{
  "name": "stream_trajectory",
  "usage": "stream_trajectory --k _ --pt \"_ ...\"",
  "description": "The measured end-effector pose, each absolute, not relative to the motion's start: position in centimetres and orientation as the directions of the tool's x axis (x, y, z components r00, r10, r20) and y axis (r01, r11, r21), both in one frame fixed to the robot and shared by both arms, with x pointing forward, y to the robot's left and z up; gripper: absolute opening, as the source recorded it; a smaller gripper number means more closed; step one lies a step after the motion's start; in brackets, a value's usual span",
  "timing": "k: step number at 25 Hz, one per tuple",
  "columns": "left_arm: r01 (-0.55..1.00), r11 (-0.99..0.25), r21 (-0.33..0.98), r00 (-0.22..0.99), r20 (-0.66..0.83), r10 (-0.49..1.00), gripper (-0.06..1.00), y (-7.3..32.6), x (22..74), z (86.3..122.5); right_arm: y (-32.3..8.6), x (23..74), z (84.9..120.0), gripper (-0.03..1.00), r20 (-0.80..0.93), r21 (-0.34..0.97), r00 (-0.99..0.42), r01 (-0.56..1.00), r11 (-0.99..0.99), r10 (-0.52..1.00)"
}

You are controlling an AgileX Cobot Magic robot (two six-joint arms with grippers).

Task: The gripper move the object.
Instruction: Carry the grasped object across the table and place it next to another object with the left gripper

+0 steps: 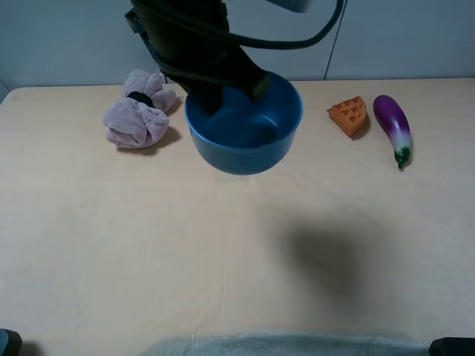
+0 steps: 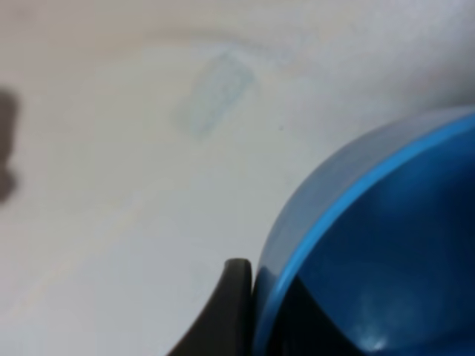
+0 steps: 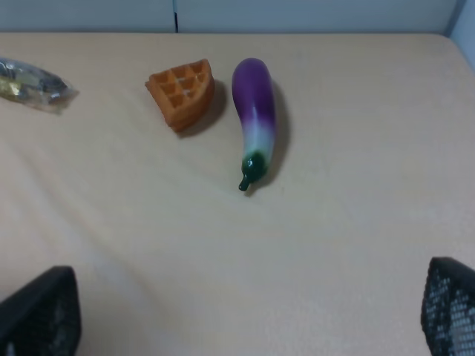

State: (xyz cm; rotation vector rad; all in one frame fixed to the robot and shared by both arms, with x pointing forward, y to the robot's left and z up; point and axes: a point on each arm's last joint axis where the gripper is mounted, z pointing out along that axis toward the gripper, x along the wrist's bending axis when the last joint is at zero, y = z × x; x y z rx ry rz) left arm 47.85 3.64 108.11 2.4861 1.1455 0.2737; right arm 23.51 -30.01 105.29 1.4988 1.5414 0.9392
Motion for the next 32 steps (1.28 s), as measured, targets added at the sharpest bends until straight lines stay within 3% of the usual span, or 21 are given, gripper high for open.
stream_trajectory --k 16,32 --pt "0.778 -0.45 0.439 0.498 0.007 0.867 0.01 11.8 45.1 105.8 -30.0 23.5 105.3 0.69 -0.034 0.903 -0.006 0.428 0.034 0.999" --pt "0.814 -0.367 0.45 0.41 0.003 0.912 0.01 15.2 46.1 102.4 -30.0 23.5 105.3 0.69 -0.034 0.903 -0.006 0.428 0.034 0.999"
